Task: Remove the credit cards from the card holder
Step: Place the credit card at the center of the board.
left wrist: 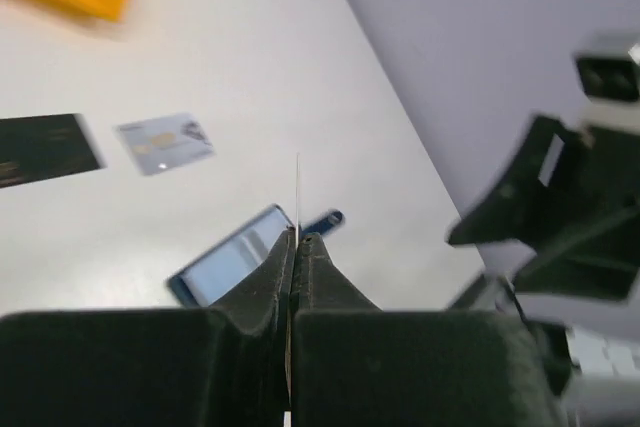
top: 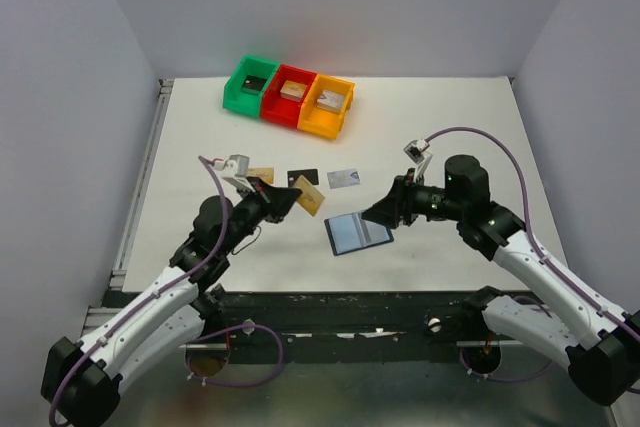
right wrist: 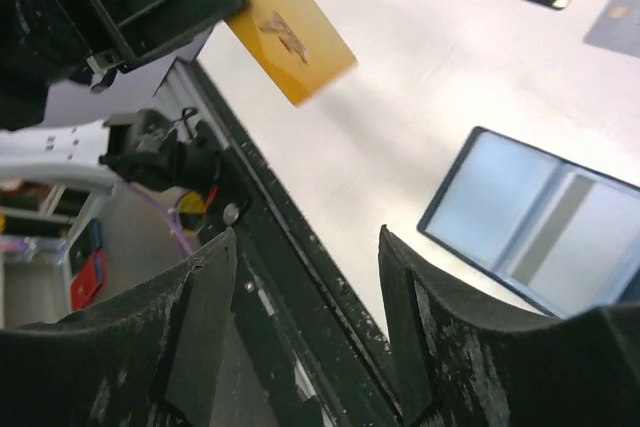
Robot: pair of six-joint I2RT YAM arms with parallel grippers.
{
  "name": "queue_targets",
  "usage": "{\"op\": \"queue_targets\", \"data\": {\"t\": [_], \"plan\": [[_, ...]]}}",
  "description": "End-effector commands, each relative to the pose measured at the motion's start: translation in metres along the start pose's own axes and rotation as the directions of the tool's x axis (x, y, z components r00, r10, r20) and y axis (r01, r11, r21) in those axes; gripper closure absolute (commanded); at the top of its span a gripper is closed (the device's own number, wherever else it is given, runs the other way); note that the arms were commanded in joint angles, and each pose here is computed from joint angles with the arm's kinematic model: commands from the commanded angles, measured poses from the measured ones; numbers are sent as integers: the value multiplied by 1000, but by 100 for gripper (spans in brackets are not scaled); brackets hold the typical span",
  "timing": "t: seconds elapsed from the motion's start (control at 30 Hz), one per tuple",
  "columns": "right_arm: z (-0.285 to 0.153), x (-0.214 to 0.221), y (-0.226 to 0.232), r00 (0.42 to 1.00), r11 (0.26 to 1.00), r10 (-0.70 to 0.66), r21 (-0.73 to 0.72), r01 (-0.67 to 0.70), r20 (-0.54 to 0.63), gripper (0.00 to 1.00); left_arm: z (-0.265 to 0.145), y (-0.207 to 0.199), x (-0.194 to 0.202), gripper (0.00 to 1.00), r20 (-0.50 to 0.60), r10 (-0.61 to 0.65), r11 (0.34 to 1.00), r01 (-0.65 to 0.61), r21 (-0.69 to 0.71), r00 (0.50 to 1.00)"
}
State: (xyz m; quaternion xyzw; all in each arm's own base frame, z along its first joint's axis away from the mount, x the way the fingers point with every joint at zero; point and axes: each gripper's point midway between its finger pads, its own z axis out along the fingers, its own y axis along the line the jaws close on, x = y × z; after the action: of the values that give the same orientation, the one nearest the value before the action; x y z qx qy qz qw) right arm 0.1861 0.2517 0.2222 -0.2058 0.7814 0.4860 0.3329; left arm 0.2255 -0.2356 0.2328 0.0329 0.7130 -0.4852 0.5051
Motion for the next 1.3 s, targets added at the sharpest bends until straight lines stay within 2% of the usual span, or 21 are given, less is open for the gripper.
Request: {"op": "queue_targets", "data": {"t": [0.0, 0.13, 0.27, 0.53, 0.67, 1.0, 1.1, 1.27], "plan": [[-7, -10, -29, 996, 980, 29, 192, -44, 84, 34, -57, 125, -12, 100, 325, -118, 785, 289, -548, 938], [0, 2, -30, 996, 985, 65, 155, -73, 56, 34, -76, 157, -9, 100, 466, -157, 684, 437, -585, 871], [6, 10, -29, 996, 988, 89, 125, -92, 31, 35, -79, 188, 3, 100, 501, -199, 591, 511, -625, 842], [7, 16, -30, 996, 989, 90, 116, -89, -3, 36, -71, 228, 9, 100, 555, -243, 516, 590, -620, 796], [9, 17, -31, 996, 989, 85, 118, -83, -12, 36, -60, 239, 9, 100, 580, -271, 502, 627, -596, 768], [5, 18, -37, 998, 986, 61, 157, -58, -18, 36, -43, 258, 20, 99, 585, -313, 464, 658, -593, 748], [5, 23, -40, 997, 984, 68, 166, -62, -27, 36, -41, 263, 22, 91, 589, -316, 454, 664, -594, 743], [3, 27, -43, 997, 982, 69, 182, -60, -39, 36, -41, 269, 23, 68, 600, -321, 443, 676, -588, 733]]}}
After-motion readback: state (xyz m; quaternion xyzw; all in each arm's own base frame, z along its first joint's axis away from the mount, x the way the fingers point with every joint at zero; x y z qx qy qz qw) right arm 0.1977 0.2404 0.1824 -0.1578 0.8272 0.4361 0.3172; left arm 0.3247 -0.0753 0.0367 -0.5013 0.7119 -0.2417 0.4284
